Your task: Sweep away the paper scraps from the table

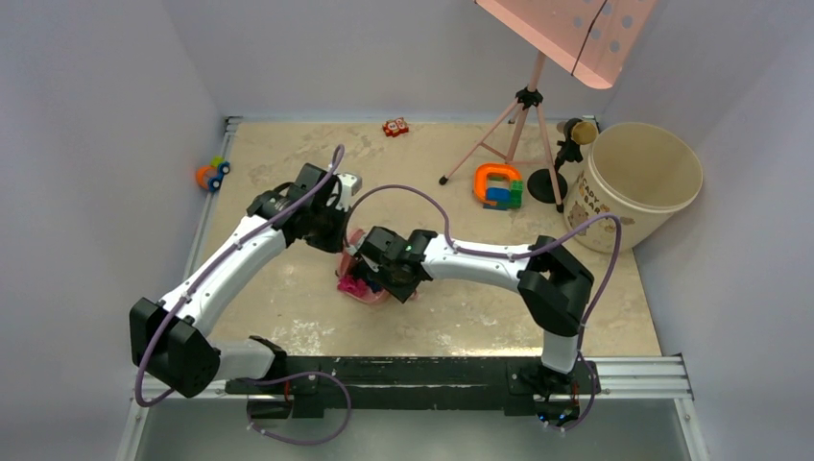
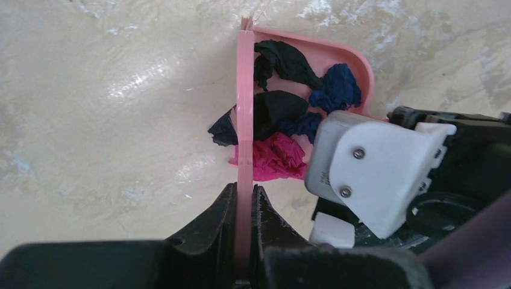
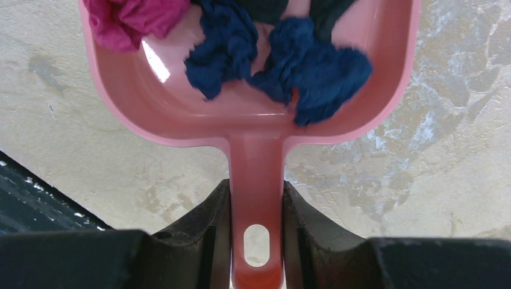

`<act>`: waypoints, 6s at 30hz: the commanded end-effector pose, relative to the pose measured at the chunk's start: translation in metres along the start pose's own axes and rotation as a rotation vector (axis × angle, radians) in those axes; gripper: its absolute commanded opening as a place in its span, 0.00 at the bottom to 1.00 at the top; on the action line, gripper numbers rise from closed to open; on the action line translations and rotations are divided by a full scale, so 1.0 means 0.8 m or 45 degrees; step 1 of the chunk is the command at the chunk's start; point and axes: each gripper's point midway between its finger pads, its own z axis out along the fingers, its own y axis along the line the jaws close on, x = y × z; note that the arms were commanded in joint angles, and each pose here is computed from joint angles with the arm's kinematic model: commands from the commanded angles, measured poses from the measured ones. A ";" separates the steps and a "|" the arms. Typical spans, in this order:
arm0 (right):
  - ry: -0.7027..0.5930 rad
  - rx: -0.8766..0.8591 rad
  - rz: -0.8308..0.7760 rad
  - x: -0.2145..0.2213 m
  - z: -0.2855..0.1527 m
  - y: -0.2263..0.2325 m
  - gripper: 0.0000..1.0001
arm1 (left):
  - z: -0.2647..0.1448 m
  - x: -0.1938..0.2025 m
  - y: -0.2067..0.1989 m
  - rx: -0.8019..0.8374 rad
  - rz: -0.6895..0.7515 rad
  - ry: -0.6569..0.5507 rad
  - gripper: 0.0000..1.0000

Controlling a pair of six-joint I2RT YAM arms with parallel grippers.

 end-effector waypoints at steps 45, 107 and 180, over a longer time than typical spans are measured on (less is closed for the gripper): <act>-0.494 0.217 0.679 0.050 -0.147 -0.100 0.00 | -0.123 -0.048 0.047 -0.321 -0.236 -0.372 0.00; -1.784 -0.240 1.896 0.111 -0.464 -0.447 0.00 | -0.055 -0.001 -0.003 -0.001 -0.141 -0.261 0.00; -1.817 0.661 1.132 0.113 -0.536 -0.328 0.00 | -0.038 0.001 0.006 -0.052 -0.119 -0.195 0.00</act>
